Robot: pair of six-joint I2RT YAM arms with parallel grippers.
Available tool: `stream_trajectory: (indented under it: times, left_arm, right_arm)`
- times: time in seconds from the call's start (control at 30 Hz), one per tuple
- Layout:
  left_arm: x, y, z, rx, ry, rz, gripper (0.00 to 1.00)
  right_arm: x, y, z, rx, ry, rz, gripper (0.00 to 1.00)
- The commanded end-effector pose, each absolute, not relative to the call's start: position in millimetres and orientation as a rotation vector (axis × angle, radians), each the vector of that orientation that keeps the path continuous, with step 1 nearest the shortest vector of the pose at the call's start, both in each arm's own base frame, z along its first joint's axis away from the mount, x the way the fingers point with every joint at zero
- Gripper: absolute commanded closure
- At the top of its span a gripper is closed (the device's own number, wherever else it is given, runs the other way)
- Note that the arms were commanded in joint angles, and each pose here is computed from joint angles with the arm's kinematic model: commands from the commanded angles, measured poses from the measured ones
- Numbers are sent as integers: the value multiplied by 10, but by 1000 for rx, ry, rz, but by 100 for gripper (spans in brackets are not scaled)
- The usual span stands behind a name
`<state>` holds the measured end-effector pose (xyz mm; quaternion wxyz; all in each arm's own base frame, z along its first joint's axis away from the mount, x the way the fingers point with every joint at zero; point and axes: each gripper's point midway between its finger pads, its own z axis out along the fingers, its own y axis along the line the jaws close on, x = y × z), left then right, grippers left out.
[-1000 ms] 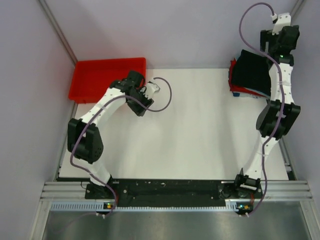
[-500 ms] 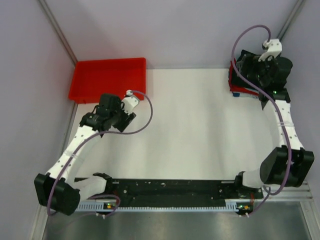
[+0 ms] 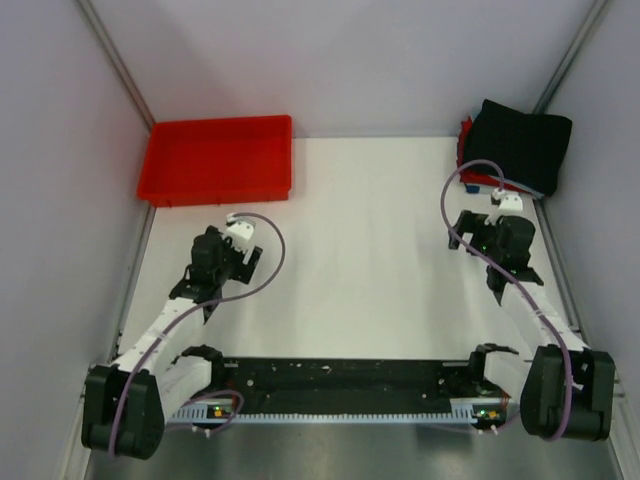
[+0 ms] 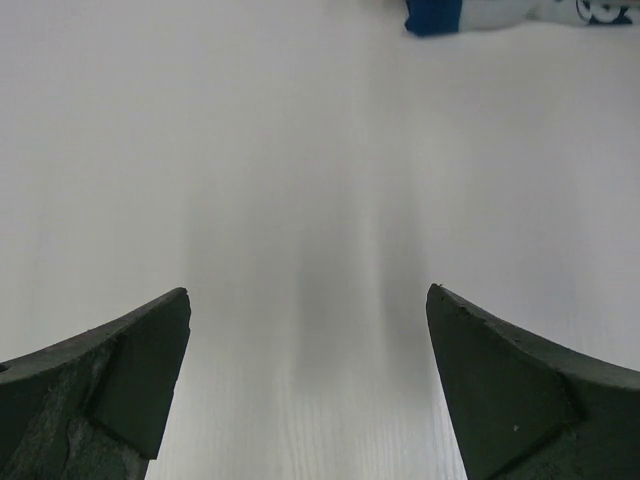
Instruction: Fold and stack the t-shirts
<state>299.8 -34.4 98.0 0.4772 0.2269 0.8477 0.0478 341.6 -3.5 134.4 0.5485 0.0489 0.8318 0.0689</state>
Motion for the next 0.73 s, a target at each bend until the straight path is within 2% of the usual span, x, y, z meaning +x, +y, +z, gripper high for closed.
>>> stream_trajectory:
  times: [0.0,0.2,0.57,0.7]
  left_arm:
    - [3330,-284,1283,311,1854,128,7]
    - [3368,-142,1317,162,1882,168,8]
    - [3319,-238,1242,276,1898,142,9]
    - [3306,-227,1339,218,1869,125,8]
  right_arm:
    - [3507,-86,1491,147,1849,108,1]
    - [3534,-46,1545,120,1836,127,1]
    - [3532,-43,1538,125,1833,131,1]
    - [3537,-40,1558,133,1829,137,1]
